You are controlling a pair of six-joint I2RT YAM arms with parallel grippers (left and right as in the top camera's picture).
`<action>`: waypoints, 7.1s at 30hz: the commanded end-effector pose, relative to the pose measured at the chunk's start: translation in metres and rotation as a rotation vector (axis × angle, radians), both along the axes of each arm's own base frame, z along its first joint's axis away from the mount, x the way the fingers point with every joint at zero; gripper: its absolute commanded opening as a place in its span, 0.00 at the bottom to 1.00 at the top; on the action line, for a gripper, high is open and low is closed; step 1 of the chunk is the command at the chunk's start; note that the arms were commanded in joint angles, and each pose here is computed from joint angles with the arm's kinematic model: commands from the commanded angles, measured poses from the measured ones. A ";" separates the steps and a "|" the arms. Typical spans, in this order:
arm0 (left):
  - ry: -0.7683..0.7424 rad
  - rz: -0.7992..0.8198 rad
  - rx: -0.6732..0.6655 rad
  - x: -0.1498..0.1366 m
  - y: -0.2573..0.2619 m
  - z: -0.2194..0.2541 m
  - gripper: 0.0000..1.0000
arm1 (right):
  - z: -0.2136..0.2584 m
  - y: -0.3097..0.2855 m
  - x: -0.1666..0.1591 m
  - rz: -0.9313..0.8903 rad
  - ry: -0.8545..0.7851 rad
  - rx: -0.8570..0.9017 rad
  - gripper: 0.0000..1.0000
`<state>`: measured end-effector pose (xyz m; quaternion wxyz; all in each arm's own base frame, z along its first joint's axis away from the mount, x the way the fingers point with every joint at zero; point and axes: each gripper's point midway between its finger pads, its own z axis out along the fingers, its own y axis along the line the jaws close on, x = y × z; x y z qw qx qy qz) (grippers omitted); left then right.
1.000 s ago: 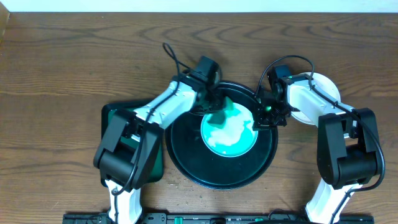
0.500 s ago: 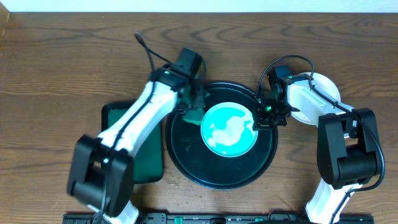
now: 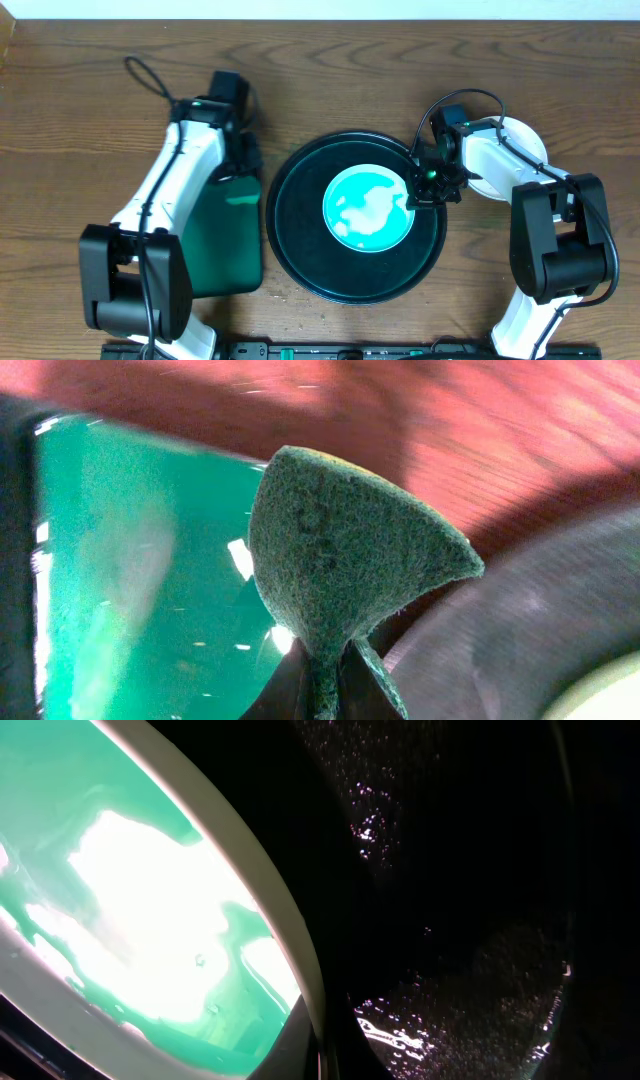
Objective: Clean dirty plates on tray and stack at the side
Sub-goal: 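Return the left gripper with the sponge to the green tray, then lift the white plate by its rim with the right gripper, tilting it, then carry the plate right and lower it onto the plate stack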
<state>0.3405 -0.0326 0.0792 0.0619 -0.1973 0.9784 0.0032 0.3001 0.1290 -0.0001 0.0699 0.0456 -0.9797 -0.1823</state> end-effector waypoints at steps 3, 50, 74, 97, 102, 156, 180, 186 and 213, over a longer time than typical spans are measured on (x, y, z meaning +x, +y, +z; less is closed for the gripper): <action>0.082 0.138 0.026 -0.021 0.038 -0.022 0.07 | -0.017 -0.008 -0.010 0.024 0.036 -0.062 0.01; -0.103 0.170 -0.043 -0.034 0.043 0.036 0.81 | 0.098 0.018 0.038 0.278 -0.586 -0.367 0.01; -0.102 0.169 -0.043 -0.035 0.043 0.036 0.82 | 0.204 0.066 0.020 0.839 -1.076 -1.107 0.01; -0.103 0.169 -0.043 -0.034 0.043 0.036 0.82 | 0.287 0.077 -0.004 0.939 -1.145 -1.660 0.01; -0.103 0.169 -0.043 -0.034 0.043 0.036 0.82 | 0.292 0.086 -0.006 0.929 -1.168 -1.655 0.01; -0.103 0.169 -0.043 -0.034 0.043 0.036 0.82 | 0.184 0.121 -0.008 0.440 -1.122 -0.629 0.01; -0.103 0.169 -0.043 -0.034 0.043 0.036 0.82 | 0.165 -0.105 0.051 -0.834 -0.655 -0.527 0.02; -0.103 0.169 -0.043 -0.034 0.043 0.036 0.82 | 0.152 -0.184 0.030 -1.035 -0.521 -0.636 0.02; -0.103 0.169 -0.043 -0.034 0.043 0.036 0.83 | 0.070 -0.249 0.008 -1.255 -0.467 -0.607 0.13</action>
